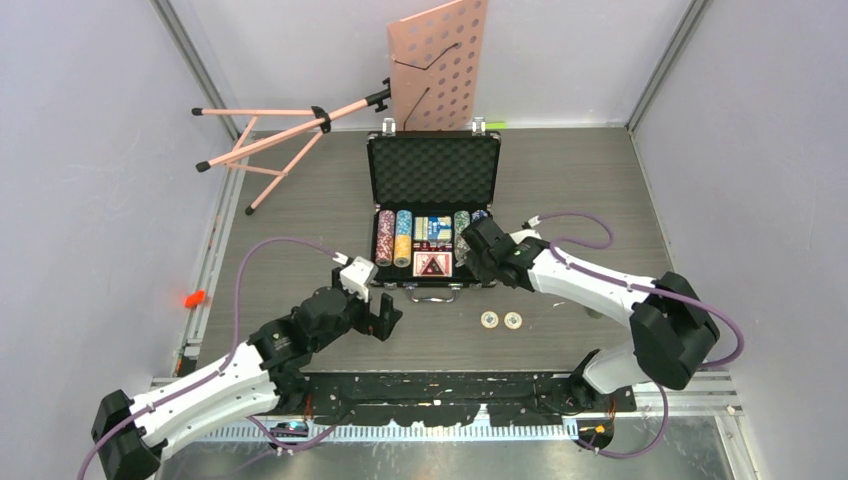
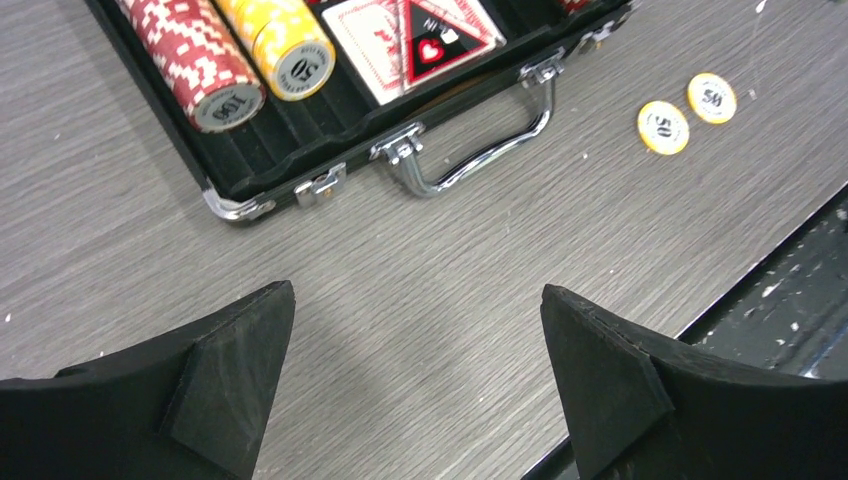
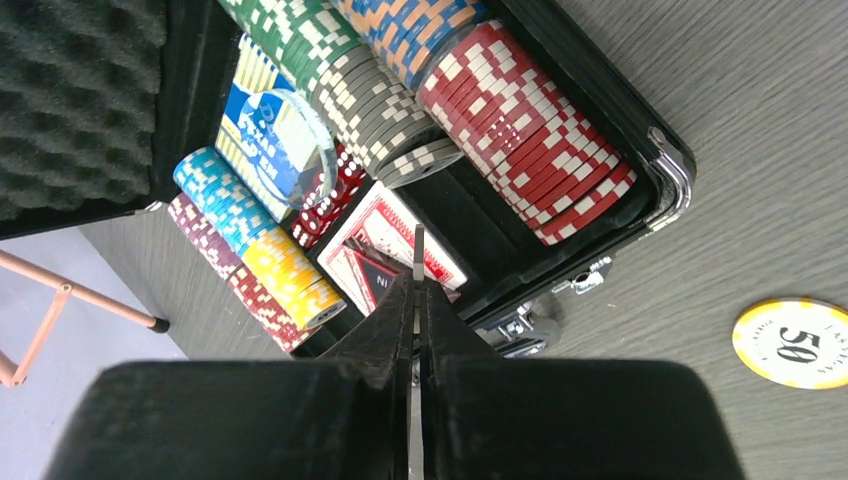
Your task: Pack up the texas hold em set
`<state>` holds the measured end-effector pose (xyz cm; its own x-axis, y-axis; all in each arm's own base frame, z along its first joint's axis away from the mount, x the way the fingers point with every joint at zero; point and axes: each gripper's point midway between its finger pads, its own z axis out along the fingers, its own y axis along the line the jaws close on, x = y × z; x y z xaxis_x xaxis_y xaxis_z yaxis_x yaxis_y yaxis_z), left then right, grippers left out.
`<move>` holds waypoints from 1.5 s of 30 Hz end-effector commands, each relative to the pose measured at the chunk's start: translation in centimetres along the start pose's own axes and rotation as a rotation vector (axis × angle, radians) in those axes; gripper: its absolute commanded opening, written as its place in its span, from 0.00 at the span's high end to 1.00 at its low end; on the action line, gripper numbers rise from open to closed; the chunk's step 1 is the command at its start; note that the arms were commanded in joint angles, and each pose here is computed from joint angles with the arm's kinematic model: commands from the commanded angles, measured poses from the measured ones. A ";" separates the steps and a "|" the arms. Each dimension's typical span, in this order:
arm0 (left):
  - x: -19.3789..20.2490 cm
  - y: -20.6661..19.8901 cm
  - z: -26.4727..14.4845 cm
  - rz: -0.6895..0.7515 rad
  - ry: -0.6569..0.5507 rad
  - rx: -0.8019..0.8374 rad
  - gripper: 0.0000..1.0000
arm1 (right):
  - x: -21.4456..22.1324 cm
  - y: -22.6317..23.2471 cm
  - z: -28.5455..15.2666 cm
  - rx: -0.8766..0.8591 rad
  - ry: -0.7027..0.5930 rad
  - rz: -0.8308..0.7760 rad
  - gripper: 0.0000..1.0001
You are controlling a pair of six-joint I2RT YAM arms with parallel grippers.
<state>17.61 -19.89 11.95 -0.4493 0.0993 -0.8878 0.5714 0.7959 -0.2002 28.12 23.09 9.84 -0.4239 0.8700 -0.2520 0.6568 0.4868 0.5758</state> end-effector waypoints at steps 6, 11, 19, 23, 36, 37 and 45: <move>0.1 1.0 -0.2 -0.001 -0.085 -0.023 0.03 | -1.0 1.1 2.6 -0.029 -0.064 0.103 0.99; 0.1 0.9 -0.3 -0.007 -0.096 -0.014 0.03 | -2.2 1.6 3.3 -0.029 -0.095 0.116 0.86; 0.3 0.8 -0.1 -0.007 -0.080 -0.013 0.03 | -2.2 2.4 4.1 -0.040 -0.080 0.104 0.66; 0.3 0.7 -0.1 -0.008 -0.079 -0.010 0.03 | -2.0 2.7 3.9 -0.048 -0.066 0.077 0.65; 0.2 0.8 -0.2 -0.012 -0.089 -0.009 0.02 | 0.7 2.4 0.4 -0.084 0.145 -0.634 0.71; 0.3 0.8 -0.2 -0.011 -0.087 -0.009 0.02 | 1.1 1.6 0.3 -0.067 0.164 -0.672 0.62; 0.4 0.7 -0.1 -0.009 -0.077 -0.008 0.02 | 1.5 -1.3 0.6 0.005 0.221 -0.893 0.58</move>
<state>17.28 -18.66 10.22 -0.4345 0.0806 -0.8971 0.5548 0.8086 -0.1960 27.76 24.31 8.75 -0.8497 0.2871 -0.4422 0.1519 0.9364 0.3163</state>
